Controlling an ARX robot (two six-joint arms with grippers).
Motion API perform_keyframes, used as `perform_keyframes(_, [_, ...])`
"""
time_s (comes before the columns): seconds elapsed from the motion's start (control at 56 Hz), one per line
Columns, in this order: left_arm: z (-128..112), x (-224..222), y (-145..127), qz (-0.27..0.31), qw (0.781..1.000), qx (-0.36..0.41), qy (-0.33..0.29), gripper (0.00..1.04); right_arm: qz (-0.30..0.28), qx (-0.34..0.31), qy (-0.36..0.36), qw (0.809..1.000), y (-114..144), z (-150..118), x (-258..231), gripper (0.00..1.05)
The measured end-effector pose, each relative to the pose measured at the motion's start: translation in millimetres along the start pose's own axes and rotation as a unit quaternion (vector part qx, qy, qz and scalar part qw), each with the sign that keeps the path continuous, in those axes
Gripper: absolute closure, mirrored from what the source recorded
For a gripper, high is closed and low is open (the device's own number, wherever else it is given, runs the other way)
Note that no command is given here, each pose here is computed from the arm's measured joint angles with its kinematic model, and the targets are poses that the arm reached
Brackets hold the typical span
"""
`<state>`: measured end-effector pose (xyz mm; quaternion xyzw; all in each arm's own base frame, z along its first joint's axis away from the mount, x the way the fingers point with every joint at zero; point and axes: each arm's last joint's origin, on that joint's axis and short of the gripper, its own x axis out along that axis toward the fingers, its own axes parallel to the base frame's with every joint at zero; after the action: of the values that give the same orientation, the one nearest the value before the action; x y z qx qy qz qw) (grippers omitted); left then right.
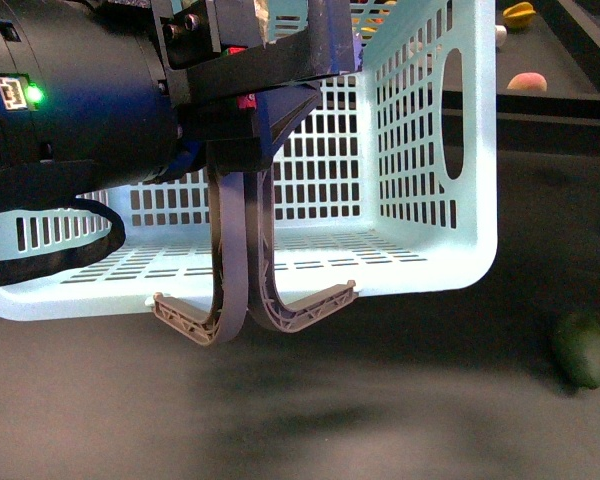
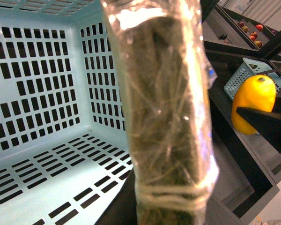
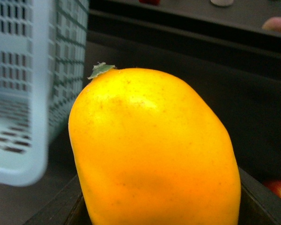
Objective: Pick mango with right arm and hold basket with left
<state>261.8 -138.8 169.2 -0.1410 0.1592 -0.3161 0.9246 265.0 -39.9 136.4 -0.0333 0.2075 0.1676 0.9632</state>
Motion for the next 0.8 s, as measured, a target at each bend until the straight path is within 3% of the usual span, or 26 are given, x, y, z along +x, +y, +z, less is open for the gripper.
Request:
perform_keyframes(0.303, [0.0, 0.0, 0.0, 0.000, 1.000, 0.000, 0.000, 0.96, 0.047, 0.020, -0.060, 0.997, 67.8, 51.2, 19.4, 0.44])
perform_keyframes(0.803, [0.0, 0.0, 0.0, 0.000, 1.000, 0.000, 0.000, 0.96, 0.045, 0.045, -0.076, 0.995, 126.1, 83.9, 72.7, 0.44])
